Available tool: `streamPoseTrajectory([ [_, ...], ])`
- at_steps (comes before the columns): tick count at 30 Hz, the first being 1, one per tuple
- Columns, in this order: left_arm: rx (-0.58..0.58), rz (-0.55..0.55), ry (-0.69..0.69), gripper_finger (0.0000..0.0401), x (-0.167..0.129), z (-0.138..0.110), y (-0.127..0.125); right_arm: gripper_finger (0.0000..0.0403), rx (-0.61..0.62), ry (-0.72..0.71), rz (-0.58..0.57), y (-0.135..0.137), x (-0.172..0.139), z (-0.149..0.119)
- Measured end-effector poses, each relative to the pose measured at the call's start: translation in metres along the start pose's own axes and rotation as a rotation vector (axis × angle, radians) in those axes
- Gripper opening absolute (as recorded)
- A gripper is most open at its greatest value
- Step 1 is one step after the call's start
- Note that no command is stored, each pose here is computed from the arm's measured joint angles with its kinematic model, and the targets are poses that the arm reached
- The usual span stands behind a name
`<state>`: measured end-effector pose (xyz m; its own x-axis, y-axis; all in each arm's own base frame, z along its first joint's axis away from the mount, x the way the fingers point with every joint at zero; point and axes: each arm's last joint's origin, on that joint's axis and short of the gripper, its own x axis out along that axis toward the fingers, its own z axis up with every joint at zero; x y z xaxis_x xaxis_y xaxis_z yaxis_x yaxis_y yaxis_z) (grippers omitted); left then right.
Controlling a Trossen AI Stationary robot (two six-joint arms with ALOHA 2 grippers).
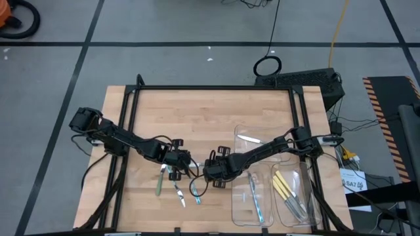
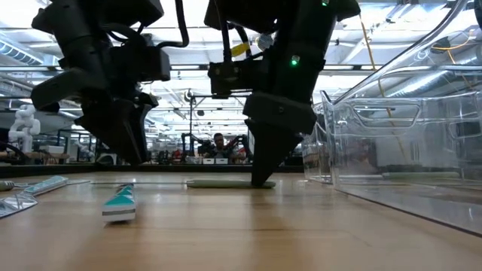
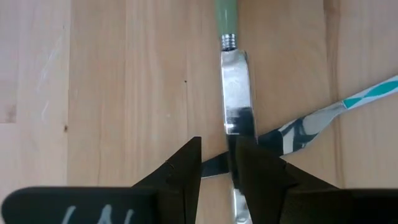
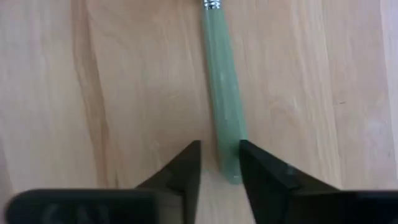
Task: Sort silverware by color (type)
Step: Put the green knife into the top transparent bin
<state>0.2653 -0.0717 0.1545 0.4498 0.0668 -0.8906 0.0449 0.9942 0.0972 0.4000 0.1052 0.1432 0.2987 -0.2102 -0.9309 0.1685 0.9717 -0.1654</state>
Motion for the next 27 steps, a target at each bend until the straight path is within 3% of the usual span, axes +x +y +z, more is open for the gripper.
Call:
streamPoseTrajectory([
  [7,-0.052,-0.020,-0.010,0.0108,0.000,0.001,-0.001,0.0183,-0.017,0.006,-0.018,0.002,0.007,-0.001],
  [20,-0.033,-0.016,-0.015,0.0108,-0.001,0.001,0.000,0.0188,-0.094,-0.087,-0.103,0.002,-0.014,0.003],
  [27,-0.079,-0.015,-0.009,0.0108,-0.001,0.001,0.000,0.0194,-0.109,-0.037,0.041,-0.004,0.009,0.008],
])
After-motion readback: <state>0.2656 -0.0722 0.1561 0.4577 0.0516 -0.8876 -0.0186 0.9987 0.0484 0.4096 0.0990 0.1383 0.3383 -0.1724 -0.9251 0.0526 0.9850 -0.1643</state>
